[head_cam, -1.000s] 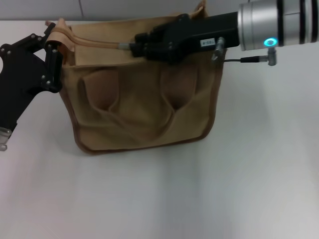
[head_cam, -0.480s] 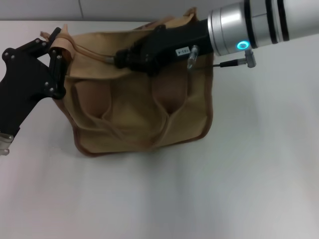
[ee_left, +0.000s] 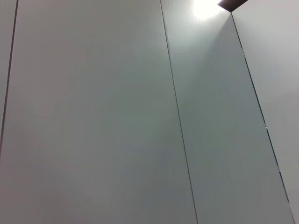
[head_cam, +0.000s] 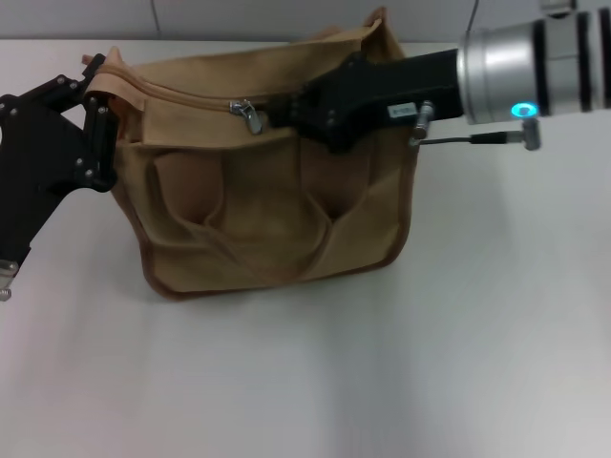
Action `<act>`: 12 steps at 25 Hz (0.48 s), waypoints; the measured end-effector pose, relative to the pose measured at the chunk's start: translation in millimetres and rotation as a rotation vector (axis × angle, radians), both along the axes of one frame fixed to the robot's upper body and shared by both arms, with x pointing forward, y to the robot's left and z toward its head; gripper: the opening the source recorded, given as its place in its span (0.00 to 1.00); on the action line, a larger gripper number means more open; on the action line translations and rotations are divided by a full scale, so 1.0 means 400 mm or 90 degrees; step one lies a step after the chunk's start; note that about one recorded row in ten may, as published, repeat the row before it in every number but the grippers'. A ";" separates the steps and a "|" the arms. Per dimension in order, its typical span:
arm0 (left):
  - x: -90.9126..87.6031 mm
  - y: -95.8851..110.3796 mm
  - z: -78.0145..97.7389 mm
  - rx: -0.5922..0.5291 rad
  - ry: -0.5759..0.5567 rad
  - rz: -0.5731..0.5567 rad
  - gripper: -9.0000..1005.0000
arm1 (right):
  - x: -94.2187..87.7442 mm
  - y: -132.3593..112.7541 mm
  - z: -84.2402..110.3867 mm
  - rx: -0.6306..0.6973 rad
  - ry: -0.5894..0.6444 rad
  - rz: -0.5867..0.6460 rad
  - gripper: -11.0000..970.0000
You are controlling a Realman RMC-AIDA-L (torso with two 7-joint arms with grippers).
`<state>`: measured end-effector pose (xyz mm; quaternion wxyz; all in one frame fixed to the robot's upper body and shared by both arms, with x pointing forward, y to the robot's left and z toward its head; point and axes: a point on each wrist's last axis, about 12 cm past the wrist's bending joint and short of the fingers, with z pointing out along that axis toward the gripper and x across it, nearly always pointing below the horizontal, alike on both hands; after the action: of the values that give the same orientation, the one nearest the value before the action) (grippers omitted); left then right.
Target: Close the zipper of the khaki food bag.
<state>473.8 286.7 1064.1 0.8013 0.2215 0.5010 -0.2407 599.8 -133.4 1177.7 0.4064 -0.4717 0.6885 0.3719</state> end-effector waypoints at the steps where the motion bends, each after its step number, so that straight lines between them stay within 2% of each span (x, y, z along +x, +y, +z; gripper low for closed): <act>1: 0.000 0.001 0.000 0.000 0.001 0.000 0.15 | -0.003 -0.006 0.000 0.002 -0.001 -0.003 0.02; 7: 0.000 0.001 -0.001 0.001 0.003 0.003 0.15 | -0.014 -0.027 0.009 0.027 -0.005 -0.009 0.03; 12: -0.001 -0.002 -0.002 0.000 0.002 -0.001 0.15 | 0.008 0.000 0.012 0.037 0.010 -0.011 0.04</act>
<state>473.4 286.0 1063.4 0.8001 0.2219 0.5023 -0.2416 602.8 -133.6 1182.4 0.4177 -0.4508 0.6845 0.3921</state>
